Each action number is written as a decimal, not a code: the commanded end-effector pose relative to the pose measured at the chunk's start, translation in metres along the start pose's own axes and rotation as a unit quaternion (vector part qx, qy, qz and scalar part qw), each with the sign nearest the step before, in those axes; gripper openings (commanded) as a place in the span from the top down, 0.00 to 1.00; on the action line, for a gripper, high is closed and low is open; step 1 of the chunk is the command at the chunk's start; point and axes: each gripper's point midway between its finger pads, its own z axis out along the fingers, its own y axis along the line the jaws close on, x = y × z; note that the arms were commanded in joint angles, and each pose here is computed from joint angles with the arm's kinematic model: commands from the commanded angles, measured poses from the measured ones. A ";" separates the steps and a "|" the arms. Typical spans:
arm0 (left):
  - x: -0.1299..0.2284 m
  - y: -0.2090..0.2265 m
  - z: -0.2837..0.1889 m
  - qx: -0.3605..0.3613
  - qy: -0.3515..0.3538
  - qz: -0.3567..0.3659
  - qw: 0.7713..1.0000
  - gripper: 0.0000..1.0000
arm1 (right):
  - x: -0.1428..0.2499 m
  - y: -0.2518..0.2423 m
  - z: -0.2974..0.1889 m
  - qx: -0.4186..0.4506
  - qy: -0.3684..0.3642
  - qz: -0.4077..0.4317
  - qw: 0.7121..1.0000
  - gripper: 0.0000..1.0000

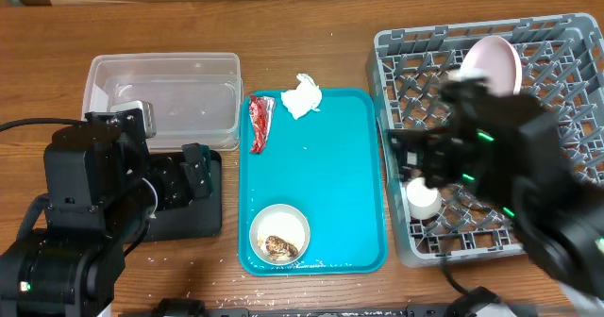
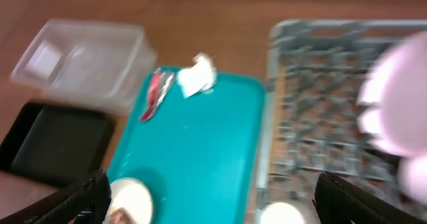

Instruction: Sort waste into correct bins and load items into the dishwasher

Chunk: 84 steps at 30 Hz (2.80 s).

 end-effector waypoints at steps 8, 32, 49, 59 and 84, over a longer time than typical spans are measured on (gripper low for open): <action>-0.002 -0.001 -0.002 0.000 -0.004 -0.001 1.000 0.00 | 0.015 -0.079 -0.053 0.115 -0.157 0.054 0.979 0.00; -0.002 -0.001 -0.001 0.000 -0.004 -0.001 1.000 0.00 | 0.138 -0.155 0.061 0.155 -0.327 0.112 0.926 0.00; -0.002 -0.001 -0.002 0.000 -0.004 -0.001 1.000 0.00 | 0.137 -0.159 0.076 0.145 -0.374 0.104 0.910 0.00; -0.002 -0.001 -0.002 0.000 -0.004 -0.001 1.000 0.00 | 0.137 -0.160 0.076 0.145 -0.374 0.104 0.910 0.00; 0.137 -0.094 0.136 0.021 0.306 0.102 0.946 0.07 | 0.137 -0.160 0.076 0.145 -0.374 0.104 0.910 0.00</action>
